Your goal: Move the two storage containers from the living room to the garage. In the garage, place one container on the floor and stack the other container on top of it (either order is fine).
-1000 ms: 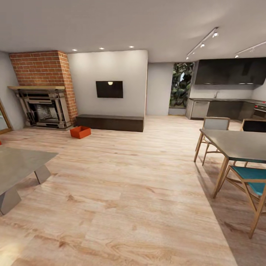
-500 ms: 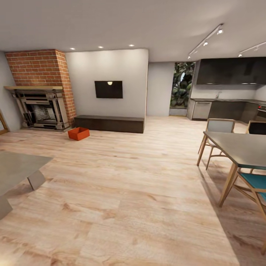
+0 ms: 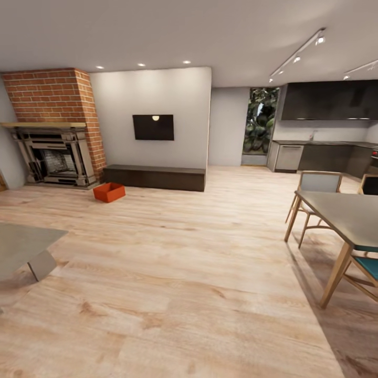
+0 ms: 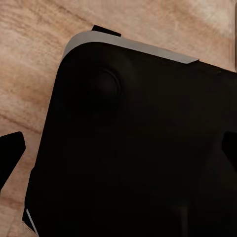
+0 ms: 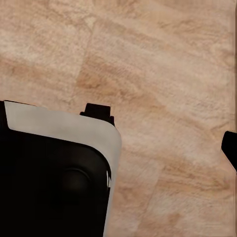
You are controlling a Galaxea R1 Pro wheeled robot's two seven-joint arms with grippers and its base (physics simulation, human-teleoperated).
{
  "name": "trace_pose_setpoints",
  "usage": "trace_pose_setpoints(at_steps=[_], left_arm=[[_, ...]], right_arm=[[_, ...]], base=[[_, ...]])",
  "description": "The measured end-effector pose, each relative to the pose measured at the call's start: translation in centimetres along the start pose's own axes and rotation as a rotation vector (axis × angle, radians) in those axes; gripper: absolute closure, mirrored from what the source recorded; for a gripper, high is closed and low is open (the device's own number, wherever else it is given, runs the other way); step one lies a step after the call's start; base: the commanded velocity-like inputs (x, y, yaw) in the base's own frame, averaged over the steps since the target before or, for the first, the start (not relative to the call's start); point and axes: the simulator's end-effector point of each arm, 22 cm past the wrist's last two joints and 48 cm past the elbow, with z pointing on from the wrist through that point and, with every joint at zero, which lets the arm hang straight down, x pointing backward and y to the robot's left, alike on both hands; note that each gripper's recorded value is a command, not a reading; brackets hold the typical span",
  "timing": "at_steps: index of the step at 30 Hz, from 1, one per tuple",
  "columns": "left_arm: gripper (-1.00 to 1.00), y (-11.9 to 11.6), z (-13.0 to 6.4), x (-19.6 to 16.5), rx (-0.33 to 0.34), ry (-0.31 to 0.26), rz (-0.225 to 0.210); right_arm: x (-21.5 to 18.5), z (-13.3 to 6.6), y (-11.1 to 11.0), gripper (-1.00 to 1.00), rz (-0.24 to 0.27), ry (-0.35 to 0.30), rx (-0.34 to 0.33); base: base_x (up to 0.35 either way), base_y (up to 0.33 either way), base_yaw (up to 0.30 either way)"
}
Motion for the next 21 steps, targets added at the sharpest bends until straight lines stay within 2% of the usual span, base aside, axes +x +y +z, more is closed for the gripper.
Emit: trace_pose_setpoints(at_steps=[21], left_arm=[[-1.00,0.00,0.00,0.00,0.000,0.000,-0.001]], right_arm=[[-0.01,0.00,0.01,-1.00,0.000,0.000,0.000]], base=[[0.323,0.000,0.000]])
